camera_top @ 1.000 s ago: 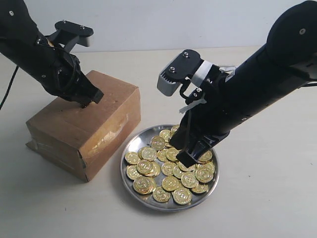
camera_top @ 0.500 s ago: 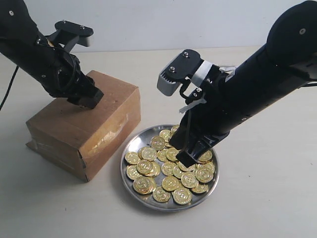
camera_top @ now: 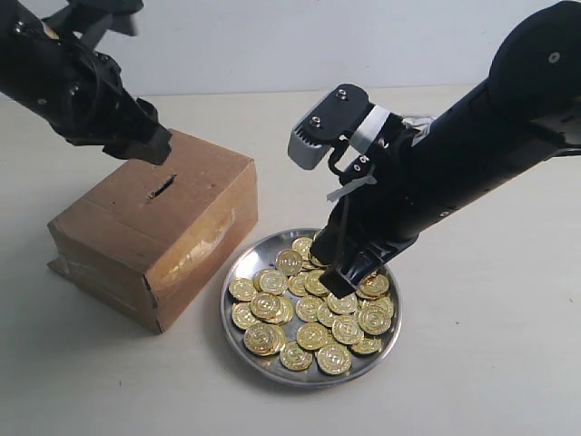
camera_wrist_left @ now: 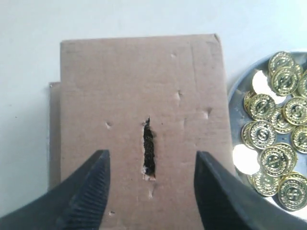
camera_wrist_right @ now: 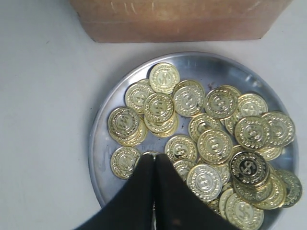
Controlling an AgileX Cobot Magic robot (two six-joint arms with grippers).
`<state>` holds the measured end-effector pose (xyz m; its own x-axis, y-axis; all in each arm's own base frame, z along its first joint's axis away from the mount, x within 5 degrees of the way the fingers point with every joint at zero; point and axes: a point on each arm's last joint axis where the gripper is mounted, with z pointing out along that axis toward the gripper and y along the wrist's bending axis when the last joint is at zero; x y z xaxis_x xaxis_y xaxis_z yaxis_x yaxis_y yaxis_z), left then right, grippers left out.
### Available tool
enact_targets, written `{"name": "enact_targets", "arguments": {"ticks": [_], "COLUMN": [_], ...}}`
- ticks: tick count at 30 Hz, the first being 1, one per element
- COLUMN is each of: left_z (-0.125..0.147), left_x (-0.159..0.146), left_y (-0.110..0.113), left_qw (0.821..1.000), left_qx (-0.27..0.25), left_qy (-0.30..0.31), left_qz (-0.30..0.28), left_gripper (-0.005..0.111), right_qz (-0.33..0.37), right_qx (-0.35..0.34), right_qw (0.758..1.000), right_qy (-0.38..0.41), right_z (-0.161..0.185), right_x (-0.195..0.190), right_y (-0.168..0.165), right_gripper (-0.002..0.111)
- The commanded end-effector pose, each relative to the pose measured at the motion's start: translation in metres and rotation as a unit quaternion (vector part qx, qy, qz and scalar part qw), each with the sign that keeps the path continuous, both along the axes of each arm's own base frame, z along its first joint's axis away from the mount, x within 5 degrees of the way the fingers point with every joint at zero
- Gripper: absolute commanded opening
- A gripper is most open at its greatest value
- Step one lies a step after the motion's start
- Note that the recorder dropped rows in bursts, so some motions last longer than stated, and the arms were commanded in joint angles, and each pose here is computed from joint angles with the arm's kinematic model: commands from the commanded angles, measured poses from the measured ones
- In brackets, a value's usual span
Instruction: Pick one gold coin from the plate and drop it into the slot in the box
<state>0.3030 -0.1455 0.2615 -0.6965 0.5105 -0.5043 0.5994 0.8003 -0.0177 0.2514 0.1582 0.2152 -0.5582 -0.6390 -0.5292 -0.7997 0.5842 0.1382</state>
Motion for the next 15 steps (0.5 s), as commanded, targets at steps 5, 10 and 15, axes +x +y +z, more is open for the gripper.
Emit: {"name": "enact_targets", "arguments": {"ticks": [5,10,15], "left_z": [0.067,0.103,0.137], "left_x": [-0.034,-0.062,-0.098], "left_y": [0.012,0.024,0.040], "left_qw": [0.995,0.988,0.977], "left_qx": [-0.042,-0.065,-0.087], "left_qy": [-0.092,-0.143,-0.192], "left_qz": [-0.002,-0.003,-0.007], "left_gripper": [0.052,0.052,0.052], "right_qz": [-0.008,-0.008,-0.008], "right_qx": [0.002,0.002,0.002], "right_qw": [1.000,1.000,1.000], "right_qy": [-0.017,-0.017,-0.017], "right_z": [0.001,0.001,0.001], "right_x": [0.003,0.003,0.003], "right_y": [0.000,0.000,0.000], "right_gripper": [0.000,0.000,0.000]}}
